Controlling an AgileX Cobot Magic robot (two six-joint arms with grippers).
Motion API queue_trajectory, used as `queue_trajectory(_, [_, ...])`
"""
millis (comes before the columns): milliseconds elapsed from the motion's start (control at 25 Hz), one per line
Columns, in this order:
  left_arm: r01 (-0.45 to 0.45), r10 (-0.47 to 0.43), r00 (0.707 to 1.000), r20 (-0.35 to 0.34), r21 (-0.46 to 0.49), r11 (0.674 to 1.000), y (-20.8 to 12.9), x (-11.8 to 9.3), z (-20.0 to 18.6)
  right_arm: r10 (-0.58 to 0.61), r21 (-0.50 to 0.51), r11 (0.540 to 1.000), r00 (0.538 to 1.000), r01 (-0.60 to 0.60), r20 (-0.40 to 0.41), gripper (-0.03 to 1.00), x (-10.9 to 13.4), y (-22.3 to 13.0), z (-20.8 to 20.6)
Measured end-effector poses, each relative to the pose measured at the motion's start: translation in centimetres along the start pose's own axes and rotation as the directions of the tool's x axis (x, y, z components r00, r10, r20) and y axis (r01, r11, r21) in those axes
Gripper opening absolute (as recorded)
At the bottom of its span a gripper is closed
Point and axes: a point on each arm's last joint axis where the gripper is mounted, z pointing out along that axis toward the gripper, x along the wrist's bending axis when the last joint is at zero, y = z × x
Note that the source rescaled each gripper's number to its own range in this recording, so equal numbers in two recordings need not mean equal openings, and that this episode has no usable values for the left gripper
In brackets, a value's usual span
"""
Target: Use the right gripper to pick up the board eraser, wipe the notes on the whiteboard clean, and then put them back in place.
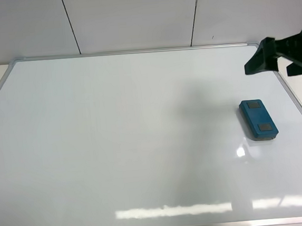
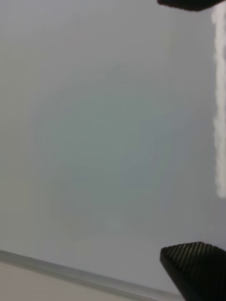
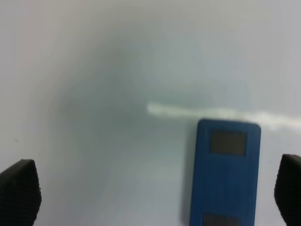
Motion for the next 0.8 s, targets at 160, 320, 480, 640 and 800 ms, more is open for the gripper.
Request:
queue_trajectory(160, [0.0,0.0,1.0,0.0,0.0,1.0,0.0,0.0,0.0,-0.06,-0.185,0.981,0.998,0.06,0.009,1.0,1.7,0.0,-5.2])
queue_trajectory(320, [0.0,0.0,1.0,0.0,0.0,1.0,0.0,0.0,0.0,-0.128,-0.331,0.934,0.991,0.131,0.034,1.0,3.2,-1.2,-10.0])
queue_trajectory(480, [0.0,0.0,1.0,0.0,0.0,1.0,0.0,0.0,0.0,-0.143,-0.384,0.91,0.988,0.155,0.061,1.0,4.3,-3.6,-13.6])
queue_trajectory(640, [0.0,0.0,1.0,0.0,0.0,1.0,0.0,0.0,0.0,-0.099,-0.371,0.917,0.985,0.145,0.14,1.0,4.4,-6.8,-16.3])
queue_trajectory(800, [0.0,0.0,1.0,0.0,0.0,1.0,0.0,0.0,0.0,-0.049,-0.38,0.916,0.976,0.129,0.214,1.0,4.2,-10.2,-17.9])
